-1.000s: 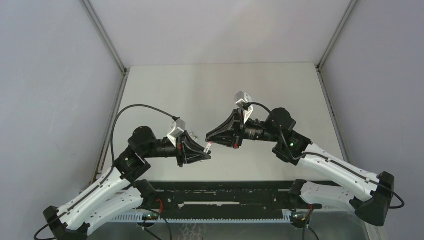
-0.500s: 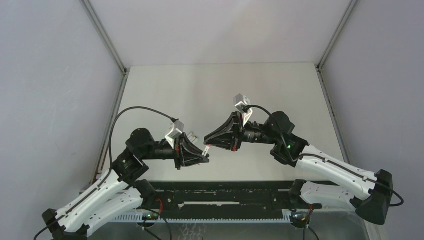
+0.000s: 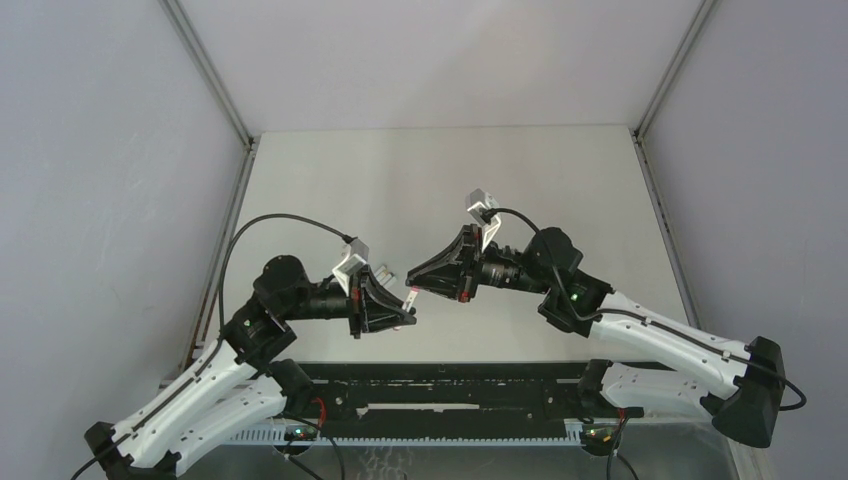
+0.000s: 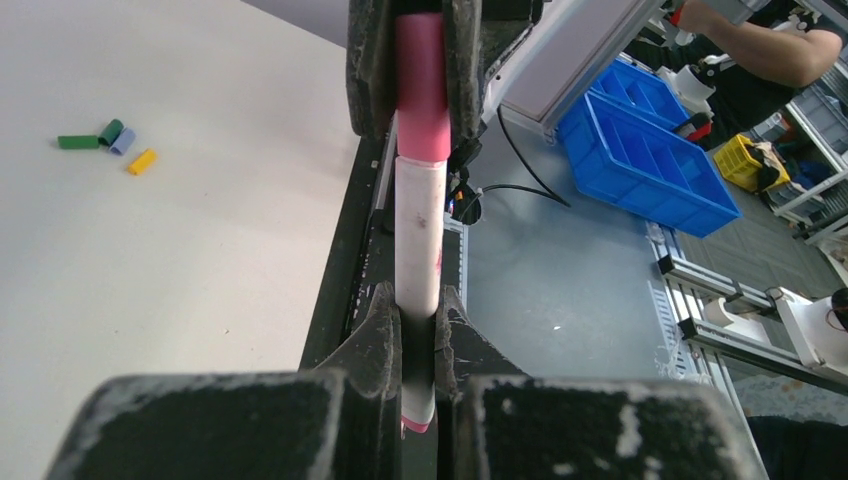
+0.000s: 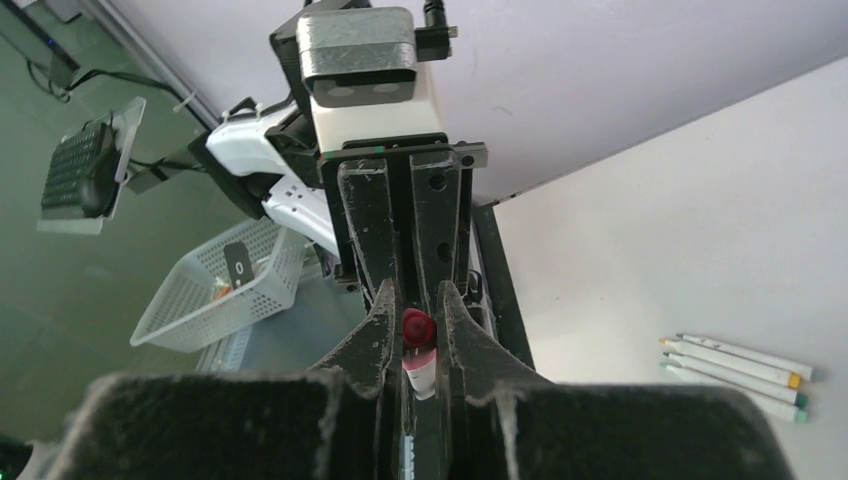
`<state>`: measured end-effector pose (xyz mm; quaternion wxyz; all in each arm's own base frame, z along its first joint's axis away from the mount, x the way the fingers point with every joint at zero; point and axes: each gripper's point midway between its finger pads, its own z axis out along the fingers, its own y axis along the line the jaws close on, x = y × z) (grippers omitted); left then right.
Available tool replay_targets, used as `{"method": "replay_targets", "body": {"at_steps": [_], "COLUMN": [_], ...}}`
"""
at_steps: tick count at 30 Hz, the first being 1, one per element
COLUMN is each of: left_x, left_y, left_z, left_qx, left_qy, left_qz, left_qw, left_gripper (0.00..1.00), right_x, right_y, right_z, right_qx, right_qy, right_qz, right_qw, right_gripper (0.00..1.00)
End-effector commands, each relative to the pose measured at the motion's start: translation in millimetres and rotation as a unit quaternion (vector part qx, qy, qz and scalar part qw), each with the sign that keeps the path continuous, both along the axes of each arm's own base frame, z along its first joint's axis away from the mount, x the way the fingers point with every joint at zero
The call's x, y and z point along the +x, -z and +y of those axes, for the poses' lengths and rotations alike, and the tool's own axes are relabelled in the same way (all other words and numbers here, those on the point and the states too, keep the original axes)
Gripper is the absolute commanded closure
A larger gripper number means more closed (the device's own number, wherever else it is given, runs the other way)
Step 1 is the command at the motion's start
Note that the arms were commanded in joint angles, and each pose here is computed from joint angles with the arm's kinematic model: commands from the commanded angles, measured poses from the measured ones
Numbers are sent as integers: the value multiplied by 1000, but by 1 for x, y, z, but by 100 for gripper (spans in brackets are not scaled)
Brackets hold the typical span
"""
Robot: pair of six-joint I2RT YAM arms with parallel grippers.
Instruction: Insert the pens into the pen caps
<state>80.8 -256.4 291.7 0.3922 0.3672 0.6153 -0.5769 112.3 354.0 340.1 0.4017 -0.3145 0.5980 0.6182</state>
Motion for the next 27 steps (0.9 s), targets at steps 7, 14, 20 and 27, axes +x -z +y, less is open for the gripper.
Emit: {"method": "replay_targets", "body": {"at_steps": [7,14,20,27], "left_x": [43,37,35,42], "left_y": [-92,-97,-100,-95], "left_z": [10,11,14,15], "left_qx": [-142,-158,-162,-151], "left_qy": [-116,-94,-88,-101], "left_qz": [-112,-108,-109,-108], "left_qw": [977,977,977,977], "left_gripper": [100,100,100,100], "right_x": [-61,-77,-94,-85], "right_y": [126,127,128,130], "right_z": [-7,-10,-11,-10], "right_qx": [-202,-197,-198,-203], "right_qy": [-89,-134,-185,-150], "right_qz": [178,162,152,149], "right_qw": [959,958,950,956], "right_gripper": [100,100,100,100]}}
